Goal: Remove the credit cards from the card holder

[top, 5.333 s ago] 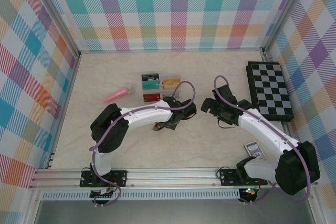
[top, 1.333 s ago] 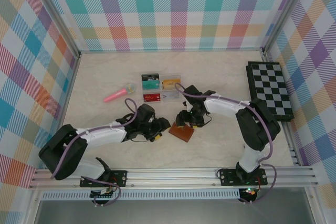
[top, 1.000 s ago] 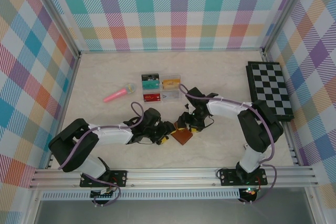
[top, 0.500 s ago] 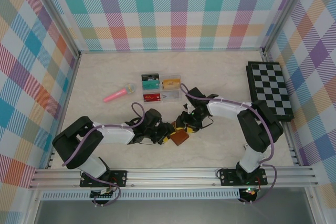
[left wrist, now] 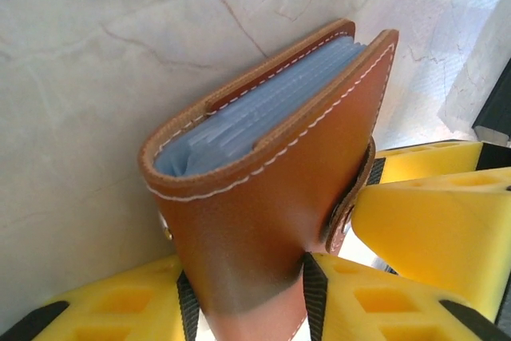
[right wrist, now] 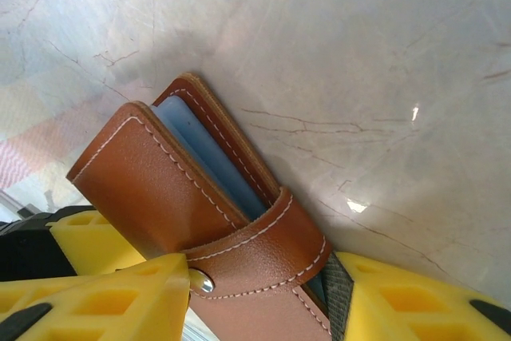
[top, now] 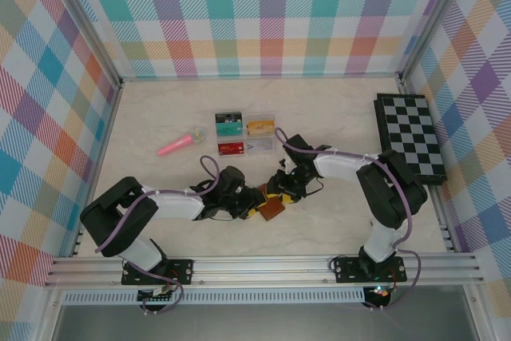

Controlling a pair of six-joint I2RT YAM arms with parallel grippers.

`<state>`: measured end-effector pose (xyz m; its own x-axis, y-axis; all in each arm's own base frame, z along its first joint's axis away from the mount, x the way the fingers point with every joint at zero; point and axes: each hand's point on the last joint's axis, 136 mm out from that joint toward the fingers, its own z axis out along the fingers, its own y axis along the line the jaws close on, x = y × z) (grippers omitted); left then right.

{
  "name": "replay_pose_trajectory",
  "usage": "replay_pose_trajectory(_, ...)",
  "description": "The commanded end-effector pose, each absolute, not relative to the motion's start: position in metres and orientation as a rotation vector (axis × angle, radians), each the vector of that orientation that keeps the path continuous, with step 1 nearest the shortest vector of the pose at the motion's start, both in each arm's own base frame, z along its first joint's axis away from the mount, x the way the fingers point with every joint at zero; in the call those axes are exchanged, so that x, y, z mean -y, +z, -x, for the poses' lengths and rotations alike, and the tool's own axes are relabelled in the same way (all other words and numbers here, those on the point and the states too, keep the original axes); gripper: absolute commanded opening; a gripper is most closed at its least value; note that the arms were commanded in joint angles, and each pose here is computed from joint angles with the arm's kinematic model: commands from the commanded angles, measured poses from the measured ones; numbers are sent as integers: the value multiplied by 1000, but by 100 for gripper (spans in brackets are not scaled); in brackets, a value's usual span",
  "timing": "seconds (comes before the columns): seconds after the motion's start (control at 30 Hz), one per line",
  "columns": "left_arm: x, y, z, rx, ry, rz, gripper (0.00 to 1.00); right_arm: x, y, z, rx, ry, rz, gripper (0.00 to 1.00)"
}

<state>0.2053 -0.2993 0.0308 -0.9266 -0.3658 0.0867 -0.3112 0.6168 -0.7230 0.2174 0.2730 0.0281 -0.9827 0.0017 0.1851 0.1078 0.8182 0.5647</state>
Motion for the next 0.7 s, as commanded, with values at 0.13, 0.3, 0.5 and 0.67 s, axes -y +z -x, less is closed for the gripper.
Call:
replay_pose_trajectory(0.13, 307, 76, -222, -2555, -1351, 386, 32, -279, 28, -220, 2738, -1041, 146, 49)
replay_pose_trajectory(0.3, 308, 79, -223, -2551, -1344, 358, 21, -280, 35, -222, 2743, -1068, 137, 50)
replay_pose_trajectory(0.5, 303, 74, -222, -2579, -1278, 334, 14, -265, 49, -235, 2891, -1009, 93, 56)
replay_pose_trajectory(0.67, 296, 75, -223, -2597, -1211, 293, 10, -260, 65, -240, 3006, -1019, -70, 57)
